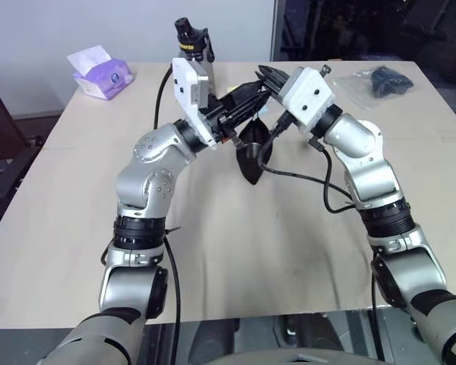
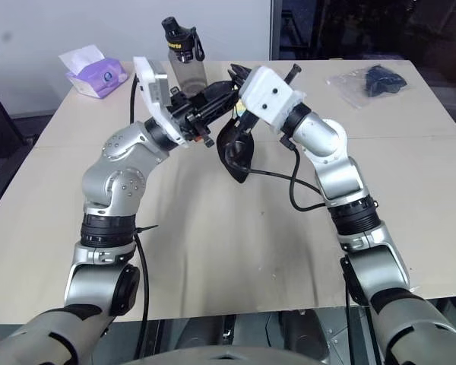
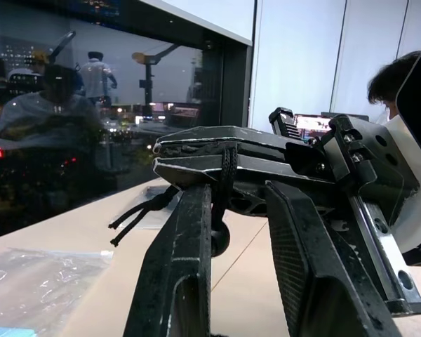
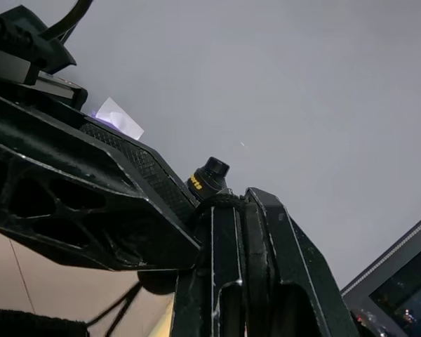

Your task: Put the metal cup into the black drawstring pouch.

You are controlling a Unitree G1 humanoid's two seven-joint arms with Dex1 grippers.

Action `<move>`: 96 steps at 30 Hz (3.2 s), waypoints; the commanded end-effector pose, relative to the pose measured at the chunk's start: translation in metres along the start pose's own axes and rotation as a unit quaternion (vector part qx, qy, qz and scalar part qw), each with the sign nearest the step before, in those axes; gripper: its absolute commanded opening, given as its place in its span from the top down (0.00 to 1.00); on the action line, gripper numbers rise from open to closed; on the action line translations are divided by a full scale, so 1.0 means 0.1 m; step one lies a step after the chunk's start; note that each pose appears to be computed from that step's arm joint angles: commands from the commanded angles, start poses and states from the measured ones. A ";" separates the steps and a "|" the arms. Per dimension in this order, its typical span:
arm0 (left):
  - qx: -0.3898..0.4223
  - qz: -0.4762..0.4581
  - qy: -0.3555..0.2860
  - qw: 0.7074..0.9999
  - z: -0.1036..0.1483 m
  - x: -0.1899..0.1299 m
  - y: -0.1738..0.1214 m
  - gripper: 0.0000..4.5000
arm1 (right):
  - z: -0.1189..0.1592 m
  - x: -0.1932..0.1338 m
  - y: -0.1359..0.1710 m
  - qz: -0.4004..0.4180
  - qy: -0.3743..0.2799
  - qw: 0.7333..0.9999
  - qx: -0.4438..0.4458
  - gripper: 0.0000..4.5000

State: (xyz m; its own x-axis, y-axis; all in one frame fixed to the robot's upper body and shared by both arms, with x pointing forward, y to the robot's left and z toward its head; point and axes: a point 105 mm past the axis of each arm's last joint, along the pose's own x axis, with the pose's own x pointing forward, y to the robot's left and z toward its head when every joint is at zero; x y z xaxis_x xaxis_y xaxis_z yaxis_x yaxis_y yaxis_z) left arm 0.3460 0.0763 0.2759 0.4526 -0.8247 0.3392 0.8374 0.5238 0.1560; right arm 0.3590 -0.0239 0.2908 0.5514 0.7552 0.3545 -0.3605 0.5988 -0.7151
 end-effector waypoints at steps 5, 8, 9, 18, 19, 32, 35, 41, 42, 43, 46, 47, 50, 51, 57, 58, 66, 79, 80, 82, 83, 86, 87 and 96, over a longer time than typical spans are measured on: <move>0.015 0.013 0.011 1.000 0.00 -0.07 0.07 0.74 | 0.28 0.01 -0.09 -0.023 -0.049 0.998 -0.007 1.00; 0.015 0.015 0.015 1.000 0.00 -0.11 0.09 0.74 | 0.25 0.01 -0.11 -0.032 -0.043 0.999 -0.002 1.00; 0.017 0.014 0.017 1.000 -0.01 -0.12 0.09 0.74 | 0.24 0.01 -0.12 -0.033 -0.042 0.999 -0.001 1.00; 0.028 0.017 0.016 0.999 0.00 -0.13 0.10 0.74 | 0.23 0.01 -0.12 -0.037 -0.039 0.999 0.001 1.00; 0.028 0.017 0.015 0.999 0.00 -0.12 0.09 0.74 | 0.24 0.02 -0.11 -0.035 -0.041 0.999 0.002 1.00; 0.019 0.004 -0.009 1.000 0.09 -0.03 0.01 0.74 | 0.18 0.00 0.02 -0.005 -0.024 1.000 0.002 1.00; 0.019 0.006 -0.011 1.000 0.11 -0.02 0.01 0.74 | 0.18 0.00 0.03 -0.004 -0.023 1.000 0.002 1.00; 0.016 0.009 -0.017 1.000 0.14 0.00 0.02 0.74 | 0.14 -0.01 0.05 0.001 -0.016 1.000 0.004 1.00; 0.016 0.009 -0.017 1.000 0.14 0.00 0.01 0.74 | 0.13 -0.02 0.05 0.001 -0.013 1.000 0.004 1.00; 0.015 0.009 -0.017 1.000 0.14 0.00 0.01 0.74 | 0.12 -0.02 0.05 0.001 -0.011 1.000 0.003 1.00; 0.011 0.011 -0.015 1.000 0.12 -0.01 0.01 0.74 | 0.11 -0.02 0.03 -0.005 -0.008 1.000 0.002 1.00; 0.008 0.012 -0.015 1.000 0.12 -0.01 0.01 0.74 | 0.11 -0.02 0.03 -0.005 -0.008 1.000 0.002 1.00; -0.001 0.011 -0.020 1.000 0.11 -0.02 0.02 0.79 | 0.10 -0.02 0.03 -0.005 -0.008 1.000 0.003 1.00; -0.002 0.011 -0.021 1.000 0.11 -0.03 0.02 0.85 | 0.11 -0.02 0.03 -0.004 -0.009 1.000 0.004 1.00; 0.008 0.020 -0.011 1.000 0.08 -0.04 0.06 0.99 | 0.11 -0.02 0.04 -0.004 -0.010 1.000 0.006 1.00; 0.008 0.020 -0.011 1.000 0.08 -0.04 0.06 0.99 | 0.11 -0.02 0.04 -0.004 -0.010 1.000 0.006 1.00; 0.004 0.004 -0.005 1.000 0.06 -0.09 -0.02 0.94 | 0.12 -0.02 0.01 -0.009 -0.012 1.000 0.010 1.00; 0.020 0.016 -0.009 1.000 0.07 -0.07 0.02 0.52 | 0.14 -0.01 0.03 -0.006 -0.015 1.000 0.012 1.00; 0.019 0.014 -0.008 1.000 0.07 -0.07 0.02 0.52 | 0.14 -0.01 0.03 -0.006 -0.016 1.000 0.012 1.00; 0.020 0.013 -0.006 1.000 0.06 -0.06 0.02 0.52 | 0.15 0.00 0.03 -0.006 -0.019 1.000 0.012 1.00; 0.020 0.013 -0.005 1.000 0.05 -0.06 0.02 0.52 | 0.16 0.00 0.03 -0.005 -0.021 1.000 0.012 1.00; 0.019 0.012 -0.005 1.000 0.04 -0.04 0.02 0.52 | 0.21 0.01 0.04 -0.003 -0.031 0.999 0.015 1.00; 0.017 0.011 -0.007 1.000 0.05 -0.04 0.02 0.52 | 0.21 0.01 0.04 -0.001 -0.033 0.999 0.015 1.00; 0.002 0.012 -0.014 1.000 0.05 -0.03 0.02 0.97 | 0.24 0.02 0.04 -0.003 -0.038 0.999 0.017 1.00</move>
State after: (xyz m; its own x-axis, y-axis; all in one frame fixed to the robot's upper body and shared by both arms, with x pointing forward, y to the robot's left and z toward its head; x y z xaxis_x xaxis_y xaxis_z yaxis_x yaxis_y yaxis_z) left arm 0.3479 0.0802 0.2645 0.4794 -0.8116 0.3340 0.8342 0.5395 0.1138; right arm 0.3552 -0.0204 0.2845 0.5588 0.7520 0.3495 -0.4048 0.6152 -0.6765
